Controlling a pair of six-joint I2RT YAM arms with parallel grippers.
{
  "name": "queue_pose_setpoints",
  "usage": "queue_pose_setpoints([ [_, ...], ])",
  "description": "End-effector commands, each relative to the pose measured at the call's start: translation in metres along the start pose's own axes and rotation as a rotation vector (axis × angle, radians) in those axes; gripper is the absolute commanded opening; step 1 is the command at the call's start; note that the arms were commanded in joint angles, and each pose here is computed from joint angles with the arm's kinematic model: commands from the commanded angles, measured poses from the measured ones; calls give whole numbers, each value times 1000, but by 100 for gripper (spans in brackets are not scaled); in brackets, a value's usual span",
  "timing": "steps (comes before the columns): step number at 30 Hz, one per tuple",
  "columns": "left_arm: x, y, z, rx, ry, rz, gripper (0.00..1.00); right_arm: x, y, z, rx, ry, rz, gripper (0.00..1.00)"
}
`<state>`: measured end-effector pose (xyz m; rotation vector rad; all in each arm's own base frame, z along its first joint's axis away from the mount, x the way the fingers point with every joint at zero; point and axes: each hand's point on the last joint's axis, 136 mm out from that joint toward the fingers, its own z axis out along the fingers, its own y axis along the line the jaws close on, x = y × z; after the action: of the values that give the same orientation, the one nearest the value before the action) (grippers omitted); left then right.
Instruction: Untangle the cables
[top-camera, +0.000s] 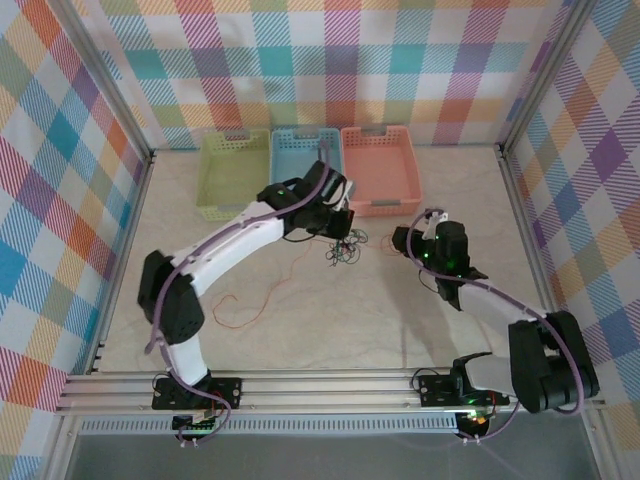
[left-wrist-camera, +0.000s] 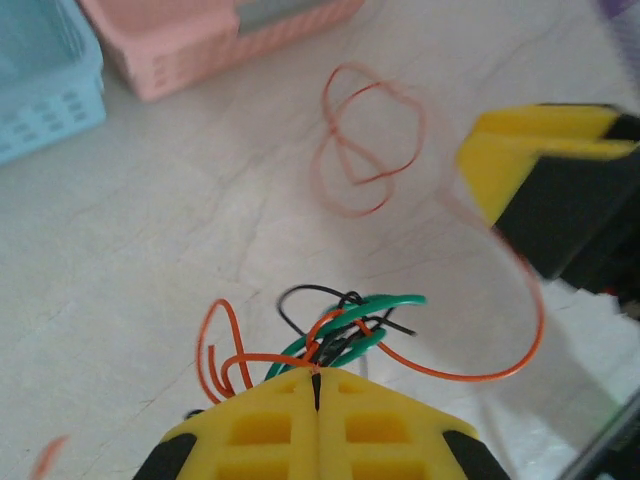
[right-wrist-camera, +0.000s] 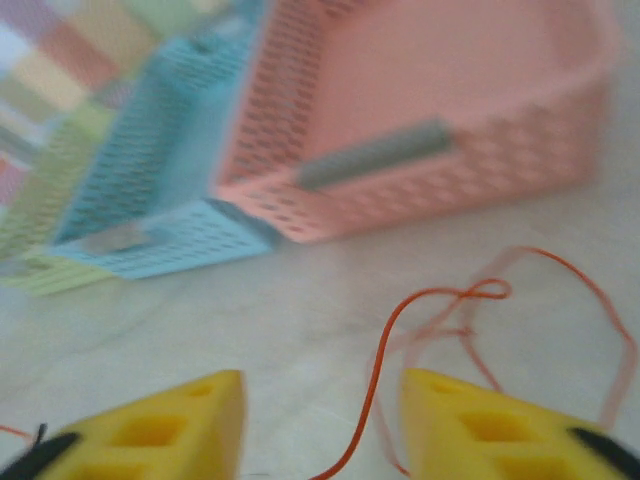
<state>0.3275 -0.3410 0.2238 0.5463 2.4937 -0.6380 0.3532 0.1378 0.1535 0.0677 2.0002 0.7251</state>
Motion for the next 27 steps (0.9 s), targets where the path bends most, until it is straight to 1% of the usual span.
queue_pose_setpoints([
  [1,9,-11,-16,51,-3,-5,0,-21,68,-19,-284,-85,-136,55],
  [3,10,-13,-28,59,-13,12,0,-27,98,-36,-409,-128,-211,58],
  [6,13,-9,-42,38,-31,39,0,-30,124,-54,-509,-152,-283,59],
  [8,14,-9,-48,36,-33,47,0,-31,135,-64,-557,-163,-317,58],
  [10,16,-13,-53,59,-28,55,0,-28,145,-71,-608,-155,-355,56],
  [11,17,-15,-55,71,-27,59,0,-26,151,-74,-641,-141,-371,54],
  [13,17,-17,-59,78,-30,70,0,-22,162,-82,-702,-102,-393,53],
  [14,18,-16,-60,74,-27,78,0,-17,165,-83,-713,-71,-398,53],
  [17,22,-17,-63,82,-19,104,0,-15,163,-83,-679,-49,-419,52],
  [20,26,-18,-66,92,-15,125,0,-20,158,-81,-635,-82,-445,51],
  [24,30,-21,-70,109,-6,148,0,-26,175,-90,-707,-81,-515,51],
  [26,32,-21,-71,113,4,164,0,-26,184,-93,-753,-42,-573,52],
  [27,32,-20,-73,108,3,168,0,-26,185,-91,-749,-23,-591,52],
])
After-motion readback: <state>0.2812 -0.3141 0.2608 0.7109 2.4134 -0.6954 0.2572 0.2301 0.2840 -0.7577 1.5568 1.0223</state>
